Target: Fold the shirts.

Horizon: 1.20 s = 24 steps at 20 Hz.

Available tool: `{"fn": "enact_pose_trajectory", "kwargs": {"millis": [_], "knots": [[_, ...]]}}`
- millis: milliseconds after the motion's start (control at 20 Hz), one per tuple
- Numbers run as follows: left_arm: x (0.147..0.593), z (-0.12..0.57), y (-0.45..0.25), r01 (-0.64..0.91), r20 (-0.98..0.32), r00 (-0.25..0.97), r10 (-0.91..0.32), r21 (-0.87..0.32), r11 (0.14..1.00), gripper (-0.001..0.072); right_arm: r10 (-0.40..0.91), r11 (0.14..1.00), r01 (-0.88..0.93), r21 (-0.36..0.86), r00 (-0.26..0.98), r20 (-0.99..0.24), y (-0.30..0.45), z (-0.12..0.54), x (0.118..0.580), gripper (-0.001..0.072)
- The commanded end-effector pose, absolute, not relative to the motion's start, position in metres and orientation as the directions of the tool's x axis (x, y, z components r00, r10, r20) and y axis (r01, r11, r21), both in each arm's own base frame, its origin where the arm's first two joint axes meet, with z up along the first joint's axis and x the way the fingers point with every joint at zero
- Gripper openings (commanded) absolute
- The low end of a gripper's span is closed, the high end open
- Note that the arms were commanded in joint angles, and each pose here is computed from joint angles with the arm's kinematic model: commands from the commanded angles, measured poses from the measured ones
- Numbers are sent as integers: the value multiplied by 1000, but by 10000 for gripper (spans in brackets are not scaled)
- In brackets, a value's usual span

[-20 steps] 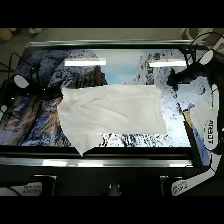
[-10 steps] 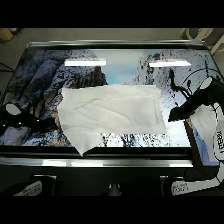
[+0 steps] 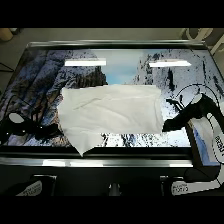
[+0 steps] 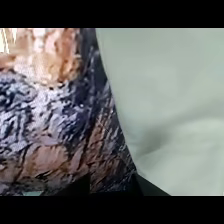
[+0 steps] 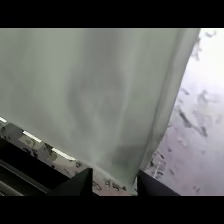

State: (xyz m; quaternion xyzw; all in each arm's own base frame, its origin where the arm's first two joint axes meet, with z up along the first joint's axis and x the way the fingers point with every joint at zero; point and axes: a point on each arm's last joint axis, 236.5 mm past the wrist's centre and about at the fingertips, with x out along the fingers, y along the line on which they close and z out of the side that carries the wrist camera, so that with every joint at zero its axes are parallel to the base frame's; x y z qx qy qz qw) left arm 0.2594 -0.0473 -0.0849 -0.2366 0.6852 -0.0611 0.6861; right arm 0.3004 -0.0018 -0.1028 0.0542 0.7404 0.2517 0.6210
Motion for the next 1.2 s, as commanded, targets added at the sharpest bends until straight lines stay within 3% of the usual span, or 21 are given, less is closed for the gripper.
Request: {"fn": "enact_pose_trajectory", "kwargs": {"millis": [0, 50, 100, 150, 350, 600, 700, 1150], "knots": [[258, -85, -48, -241, -910, 53, -411, -411, 879, 325, 422, 862, -223, 454, -181, -889, 6, -106, 309, 238], [258, -85, -48, -242, -910, 52, -412, -412, 879, 325, 421, 863, -223, 454, -181, -889, 5, -106, 309, 164], [258, -85, -48, -242, -910, 52, -412, -412, 879, 325, 423, 861, -222, 457, -185, -887, 6, -106, 308, 45], [258, -85, -48, -242, -910, 52, -412, -412, 879, 325, 423, 860, -224, 458, -187, -886, 6, -105, 307, 20], [258, -85, -48, -242, -910, 52, -412, -412, 879, 325, 412, 858, -278, 433, -133, -902, 3, -85, 321, 20], [258, -85, -48, -241, -910, 52, -412, -411, 879, 325, 341, 917, -276, 289, 160, -926, -16, -41, 399, 19], [258, -85, -48, -241, -910, 53, -411, -411, 879, 325, 335, 932, -227, 284, 231, -914, -18, -39, 416, 19], [258, -85, -48, -243, -910, 53, -412, -412, 878, 325, 385, 917, -175, 358, 158, -909, -10, -80, 416, 19]]}}
